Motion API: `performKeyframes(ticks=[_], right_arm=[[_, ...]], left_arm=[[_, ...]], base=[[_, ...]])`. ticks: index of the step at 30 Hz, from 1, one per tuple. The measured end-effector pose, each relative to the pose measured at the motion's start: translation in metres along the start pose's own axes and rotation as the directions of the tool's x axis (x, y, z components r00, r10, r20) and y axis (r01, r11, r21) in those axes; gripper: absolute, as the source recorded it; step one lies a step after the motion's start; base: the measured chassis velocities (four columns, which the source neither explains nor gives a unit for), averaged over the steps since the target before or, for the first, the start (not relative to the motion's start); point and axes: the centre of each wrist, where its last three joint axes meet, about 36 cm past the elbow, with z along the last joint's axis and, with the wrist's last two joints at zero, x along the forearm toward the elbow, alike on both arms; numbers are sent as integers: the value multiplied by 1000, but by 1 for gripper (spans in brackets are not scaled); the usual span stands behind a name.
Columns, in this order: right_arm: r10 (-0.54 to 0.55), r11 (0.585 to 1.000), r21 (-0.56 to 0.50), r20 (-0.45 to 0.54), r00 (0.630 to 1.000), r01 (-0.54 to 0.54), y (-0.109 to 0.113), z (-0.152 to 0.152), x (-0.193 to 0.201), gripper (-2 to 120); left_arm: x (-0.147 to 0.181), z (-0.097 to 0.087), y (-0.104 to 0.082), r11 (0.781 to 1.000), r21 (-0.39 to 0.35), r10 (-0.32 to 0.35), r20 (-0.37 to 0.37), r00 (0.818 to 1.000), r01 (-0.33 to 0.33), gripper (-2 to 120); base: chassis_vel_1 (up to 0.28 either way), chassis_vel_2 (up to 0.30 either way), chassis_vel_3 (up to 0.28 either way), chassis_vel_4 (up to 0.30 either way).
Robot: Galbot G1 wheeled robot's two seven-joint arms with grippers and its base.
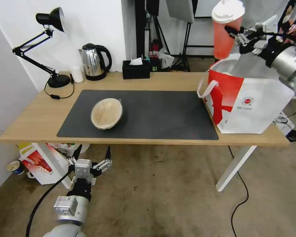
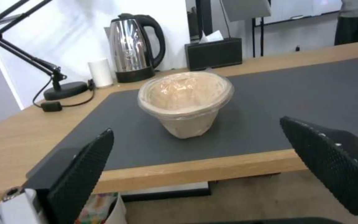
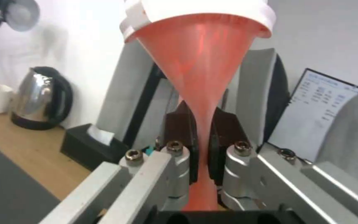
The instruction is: Pick up the trash from the table and place it into the takeout bag.
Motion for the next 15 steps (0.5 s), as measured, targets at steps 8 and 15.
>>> performKeyframes(ticks=[8, 15], right_arm=[[63, 998, 6, -26, 998, -63, -23, 20, 7, 3], [101, 995, 20, -64, 993, -100, -35, 41, 12, 3]], left_arm=[[0, 0, 0, 1000, 0, 0, 0, 1000, 0, 100], [0, 0, 0, 1000, 0, 0, 0, 1000, 0, 100]], base=[[0, 0, 0, 0], [0, 0, 0, 0]])
